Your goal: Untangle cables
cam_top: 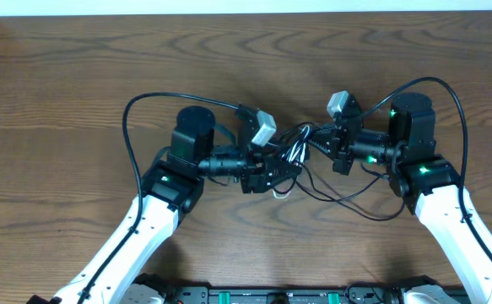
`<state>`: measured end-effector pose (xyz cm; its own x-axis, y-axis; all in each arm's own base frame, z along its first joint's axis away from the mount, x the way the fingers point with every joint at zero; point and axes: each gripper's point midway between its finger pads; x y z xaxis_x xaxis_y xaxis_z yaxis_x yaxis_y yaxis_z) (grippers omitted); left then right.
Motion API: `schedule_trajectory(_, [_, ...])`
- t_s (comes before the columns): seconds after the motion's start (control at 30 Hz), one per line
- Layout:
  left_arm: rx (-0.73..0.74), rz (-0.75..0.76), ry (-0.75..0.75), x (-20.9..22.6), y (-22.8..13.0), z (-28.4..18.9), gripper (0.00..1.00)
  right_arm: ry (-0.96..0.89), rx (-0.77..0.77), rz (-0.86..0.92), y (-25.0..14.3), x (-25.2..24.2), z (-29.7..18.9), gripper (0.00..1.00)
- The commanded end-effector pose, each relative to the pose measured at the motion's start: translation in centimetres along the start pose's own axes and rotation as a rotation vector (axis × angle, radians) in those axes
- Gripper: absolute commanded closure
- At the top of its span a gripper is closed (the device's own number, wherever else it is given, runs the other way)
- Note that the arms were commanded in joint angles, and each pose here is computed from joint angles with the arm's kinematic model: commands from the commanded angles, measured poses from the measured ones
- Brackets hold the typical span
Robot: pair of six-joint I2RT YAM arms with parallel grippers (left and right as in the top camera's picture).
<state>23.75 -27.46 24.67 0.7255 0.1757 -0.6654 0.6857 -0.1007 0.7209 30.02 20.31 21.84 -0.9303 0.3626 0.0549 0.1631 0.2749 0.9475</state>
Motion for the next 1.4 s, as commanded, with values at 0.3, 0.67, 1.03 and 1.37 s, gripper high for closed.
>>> schedule_trajectory(0.3, [-0.033, 0.02, 0.011, 0.3, 1.3, -0.9, 0.24, -0.049, 0.044, 0.067, -1.3, -1.1, -1.0, 0.99])
schedule_trajectory(0.67, [-0.104, 0.001, 0.089, 2.7, 2.9, -3.5, 0.13, -0.136, 0.15, 0.103, -3.7, -2.2, -1.4, 0.99])
schedule_trajectory(1.03, [-0.085, -0.037, 0.094, 3.1, 2.2, -3.3, 0.14, -0.154, 0.173, 0.105, -4.2, -2.4, -1.5, 0.99])
schedule_trajectory(1.37, [0.012, -0.15, 0.08, 4.0, -0.6, -1.5, 0.13, -0.265, 0.205, 0.189, -5.0, -4.1, -2.0, 0.99])
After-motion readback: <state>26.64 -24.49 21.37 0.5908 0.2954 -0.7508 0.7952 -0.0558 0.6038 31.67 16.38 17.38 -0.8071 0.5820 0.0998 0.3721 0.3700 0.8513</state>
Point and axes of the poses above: each gripper's point midway between its finger pads, its own z axis out along the fingers, its own x axis along the line the jaws close on, y = z × x, and after that the axes turned 13 degrees about -z, right-handed
